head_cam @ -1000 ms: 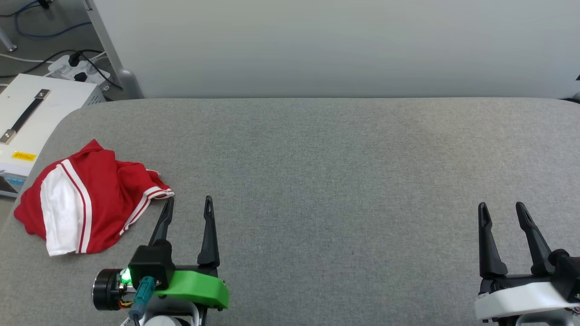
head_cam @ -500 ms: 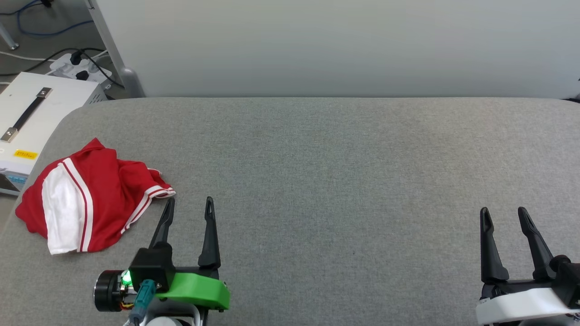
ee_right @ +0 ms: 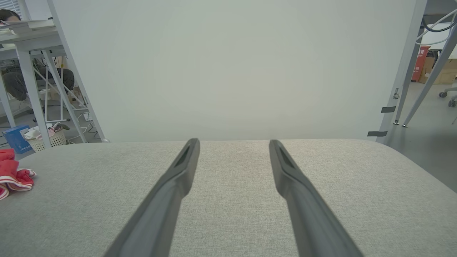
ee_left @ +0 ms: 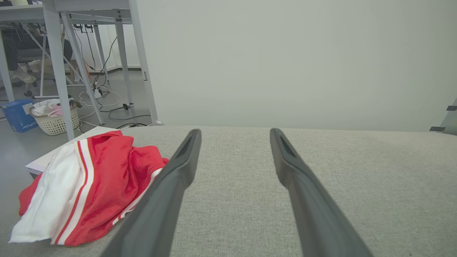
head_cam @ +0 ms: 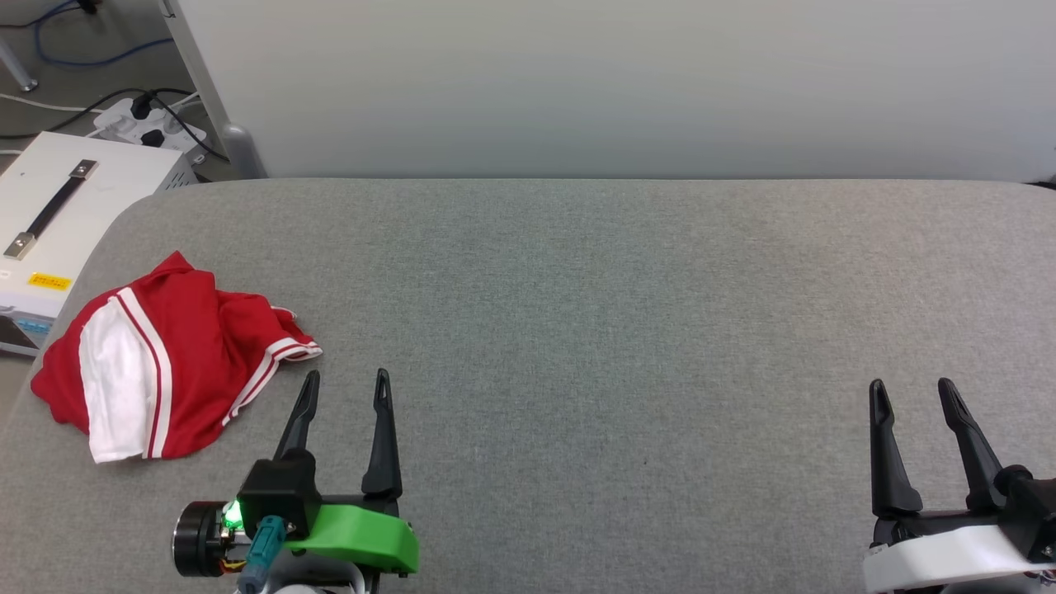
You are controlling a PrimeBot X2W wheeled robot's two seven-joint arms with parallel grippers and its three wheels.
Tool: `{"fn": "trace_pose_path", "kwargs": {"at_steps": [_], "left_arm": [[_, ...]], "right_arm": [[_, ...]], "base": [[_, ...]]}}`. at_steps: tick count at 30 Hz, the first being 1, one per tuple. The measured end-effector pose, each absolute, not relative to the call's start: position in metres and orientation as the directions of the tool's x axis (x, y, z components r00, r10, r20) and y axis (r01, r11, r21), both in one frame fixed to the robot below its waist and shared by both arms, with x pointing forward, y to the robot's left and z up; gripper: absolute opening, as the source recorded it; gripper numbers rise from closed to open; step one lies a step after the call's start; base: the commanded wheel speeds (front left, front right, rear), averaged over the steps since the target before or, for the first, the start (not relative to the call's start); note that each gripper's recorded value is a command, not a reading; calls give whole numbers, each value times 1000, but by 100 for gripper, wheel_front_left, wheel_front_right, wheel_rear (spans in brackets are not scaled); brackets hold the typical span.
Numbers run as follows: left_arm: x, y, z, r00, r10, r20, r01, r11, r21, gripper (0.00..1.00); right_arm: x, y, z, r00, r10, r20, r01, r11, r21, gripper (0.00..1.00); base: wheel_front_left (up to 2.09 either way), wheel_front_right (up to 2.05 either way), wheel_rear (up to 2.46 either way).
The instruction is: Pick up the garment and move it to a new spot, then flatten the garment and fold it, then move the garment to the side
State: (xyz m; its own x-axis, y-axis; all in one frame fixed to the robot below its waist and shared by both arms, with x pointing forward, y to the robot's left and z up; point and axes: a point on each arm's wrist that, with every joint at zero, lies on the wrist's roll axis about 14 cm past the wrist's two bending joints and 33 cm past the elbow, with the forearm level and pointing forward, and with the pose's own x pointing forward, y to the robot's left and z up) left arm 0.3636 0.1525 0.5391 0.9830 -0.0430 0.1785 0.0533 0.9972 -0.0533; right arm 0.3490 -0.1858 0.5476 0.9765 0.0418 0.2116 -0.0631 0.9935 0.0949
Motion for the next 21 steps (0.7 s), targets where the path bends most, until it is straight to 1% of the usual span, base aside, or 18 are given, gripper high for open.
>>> {"fn": "trace_pose_path", "kwargs": {"at_steps": [11, 21], "left_arm": [[361, 161, 533, 987, -15, 160, 25, 998, -61, 100], [350, 196, 530, 984, 99, 148, -88, 993, -76, 100]], "right_arm": [[354, -178, 544, 978, 67, 199, -86, 992, 90, 100], [368, -150, 541, 969, 151, 193, -170, 982, 84, 100]], "base": [[0, 0, 0], [0, 0, 0]]}}
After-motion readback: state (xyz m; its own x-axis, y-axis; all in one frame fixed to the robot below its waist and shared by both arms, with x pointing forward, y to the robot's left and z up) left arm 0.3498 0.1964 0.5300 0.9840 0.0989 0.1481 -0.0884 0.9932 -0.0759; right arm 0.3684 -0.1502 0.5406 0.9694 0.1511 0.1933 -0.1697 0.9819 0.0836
